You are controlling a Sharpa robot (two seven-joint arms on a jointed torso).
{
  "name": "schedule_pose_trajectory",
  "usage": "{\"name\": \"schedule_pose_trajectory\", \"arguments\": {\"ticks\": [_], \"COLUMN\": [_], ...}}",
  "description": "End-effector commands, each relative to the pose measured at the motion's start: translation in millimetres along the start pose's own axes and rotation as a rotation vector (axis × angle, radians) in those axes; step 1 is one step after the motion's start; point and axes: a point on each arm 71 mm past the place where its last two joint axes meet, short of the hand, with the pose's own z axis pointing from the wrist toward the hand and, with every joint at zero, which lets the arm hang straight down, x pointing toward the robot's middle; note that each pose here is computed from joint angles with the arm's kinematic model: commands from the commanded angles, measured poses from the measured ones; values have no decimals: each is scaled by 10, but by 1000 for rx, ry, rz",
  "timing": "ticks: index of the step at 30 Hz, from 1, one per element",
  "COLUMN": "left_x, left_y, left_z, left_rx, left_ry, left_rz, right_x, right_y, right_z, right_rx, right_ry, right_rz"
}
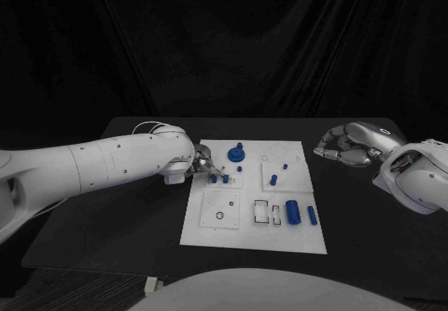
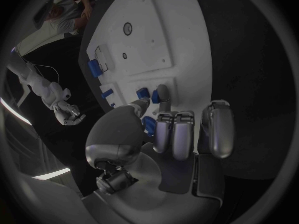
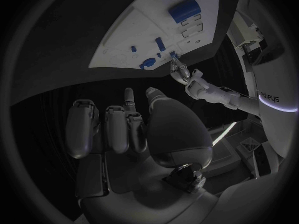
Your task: Assemble the parts on the task board
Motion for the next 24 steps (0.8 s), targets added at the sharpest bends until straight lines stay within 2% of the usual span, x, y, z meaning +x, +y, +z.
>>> {"name": "schedule_pose_trajectory", "arguments": {"ticks": [1, 14, 24], "left_x": [71, 70, 62], "left_y": [-10, 47, 68], "left_z": [25, 34, 30], "left_rx": [10, -32, -30], "left_ry": [32, 44, 39], "left_rz": [9, 13, 8], "right_x": [15, 21, 22], "right_y": [-9, -9, -7], "right_z": [0, 3, 5], "right_rx": [11, 12, 11], "right_ry": [7, 12, 11], "right_rz": [-1, -2, -2]}}
